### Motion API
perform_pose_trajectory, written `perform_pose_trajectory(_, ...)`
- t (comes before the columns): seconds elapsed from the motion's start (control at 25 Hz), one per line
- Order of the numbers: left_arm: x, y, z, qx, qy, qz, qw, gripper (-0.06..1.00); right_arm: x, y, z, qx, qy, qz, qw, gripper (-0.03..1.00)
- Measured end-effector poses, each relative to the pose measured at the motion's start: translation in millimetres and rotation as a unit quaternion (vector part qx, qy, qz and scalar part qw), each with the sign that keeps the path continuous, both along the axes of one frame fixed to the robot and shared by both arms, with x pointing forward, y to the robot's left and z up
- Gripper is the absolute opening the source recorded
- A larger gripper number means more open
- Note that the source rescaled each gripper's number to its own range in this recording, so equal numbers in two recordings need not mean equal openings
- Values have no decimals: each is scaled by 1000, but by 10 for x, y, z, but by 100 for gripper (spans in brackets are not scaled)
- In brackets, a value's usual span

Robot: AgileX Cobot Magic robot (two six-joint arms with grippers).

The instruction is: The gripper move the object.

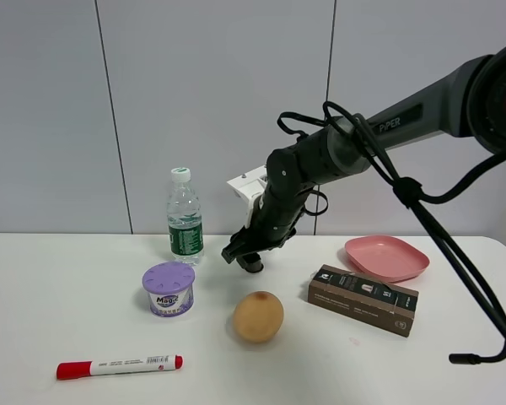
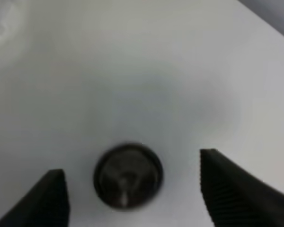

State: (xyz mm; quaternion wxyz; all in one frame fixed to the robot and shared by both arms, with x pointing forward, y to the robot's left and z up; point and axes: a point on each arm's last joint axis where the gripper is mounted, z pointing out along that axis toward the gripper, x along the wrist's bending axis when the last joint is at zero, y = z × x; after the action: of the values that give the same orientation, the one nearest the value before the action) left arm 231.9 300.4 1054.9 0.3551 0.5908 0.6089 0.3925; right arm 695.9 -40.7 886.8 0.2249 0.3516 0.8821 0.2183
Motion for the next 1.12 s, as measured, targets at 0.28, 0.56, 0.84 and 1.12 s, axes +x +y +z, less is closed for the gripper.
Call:
perform_pose_trajectory(0.28,0,0,0,0,0,0,1000,100,-62,-49,402,-1,3,-11,1000,59)
perform_pose_trajectory(0.56,0,0,0,0,0,0,1000,100,-438,-246,1993,85,-84,-27,992,62)
perform_pose_trajectory(0.84,0,0,0,0,0,0,1000,100,-1288,-756,3501,137,-224,-19,965,78)
perform_pose_trajectory(1.12,0,0,0,0,0,0,1000,100,-2302,-1257,4201,129,-271,-17,954,80)
